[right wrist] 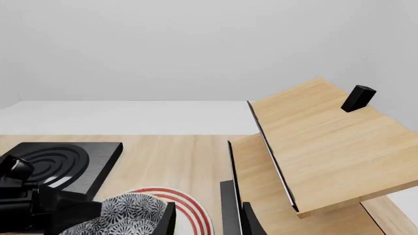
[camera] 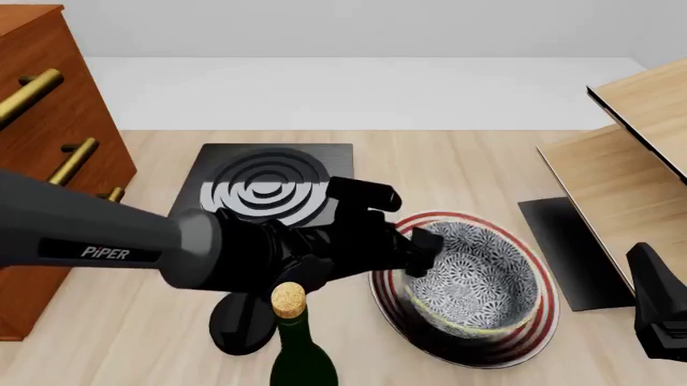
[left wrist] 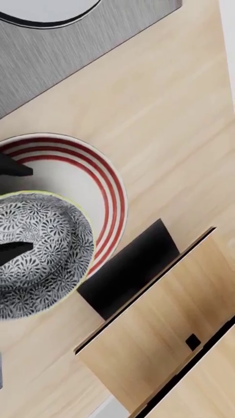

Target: Pick up the akita bowl and put it on the plate.

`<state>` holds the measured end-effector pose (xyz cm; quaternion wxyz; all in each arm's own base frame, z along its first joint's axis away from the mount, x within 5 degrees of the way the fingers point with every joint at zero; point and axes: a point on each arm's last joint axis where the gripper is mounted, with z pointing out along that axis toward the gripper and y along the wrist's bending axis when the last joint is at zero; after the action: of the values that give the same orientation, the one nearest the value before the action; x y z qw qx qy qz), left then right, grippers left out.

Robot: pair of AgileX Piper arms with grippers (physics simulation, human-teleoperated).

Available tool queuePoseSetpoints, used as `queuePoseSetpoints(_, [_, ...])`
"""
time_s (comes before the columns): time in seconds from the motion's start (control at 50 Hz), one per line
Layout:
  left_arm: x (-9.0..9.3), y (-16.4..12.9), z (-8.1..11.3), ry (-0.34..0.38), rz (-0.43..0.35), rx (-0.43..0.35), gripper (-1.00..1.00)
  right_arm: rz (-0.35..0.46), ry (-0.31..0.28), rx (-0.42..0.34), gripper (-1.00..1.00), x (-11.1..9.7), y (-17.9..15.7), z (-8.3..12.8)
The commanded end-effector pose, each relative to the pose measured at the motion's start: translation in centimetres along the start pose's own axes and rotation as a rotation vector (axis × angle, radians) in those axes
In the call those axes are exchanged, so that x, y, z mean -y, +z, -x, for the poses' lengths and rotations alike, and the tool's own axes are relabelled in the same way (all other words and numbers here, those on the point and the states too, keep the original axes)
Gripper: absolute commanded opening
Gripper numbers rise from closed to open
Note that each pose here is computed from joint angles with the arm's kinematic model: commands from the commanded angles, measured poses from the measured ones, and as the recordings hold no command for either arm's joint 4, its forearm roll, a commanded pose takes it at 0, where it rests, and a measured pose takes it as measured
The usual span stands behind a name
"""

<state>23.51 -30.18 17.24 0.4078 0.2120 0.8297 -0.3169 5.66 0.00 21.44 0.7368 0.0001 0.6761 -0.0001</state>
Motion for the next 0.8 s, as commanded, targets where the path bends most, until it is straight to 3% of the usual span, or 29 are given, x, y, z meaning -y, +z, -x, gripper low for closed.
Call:
queuePoseSetpoints(0.02, [0.1, 0.1, 0.1, 0.001, -0.002, 0.003, 1.00, 0.000, 0.000, 0.000, 1.00, 0.0, 0.0, 0.0])
queuePoseSetpoints(0.34, [-0.3, 0.0, 0.9, 0.006, 0.010, 0.015, 1.00, 0.000, 0.000, 0.000, 1.00, 0.0, 0.0, 0.0])
queuePoseSetpoints(0.48, [-0.8, -0.9, 3.1, 0.014, 0.029, 0.055, 1.00, 0.000, 0.000, 0.000, 1.00, 0.0, 0.0, 0.0])
queuePoseSetpoints(0.8, [-2.2, -1.2, 5.1, 0.033, 0.067, 0.086, 1.00, 0.000, 0.000, 0.000, 1.00, 0.0, 0.0, 0.0])
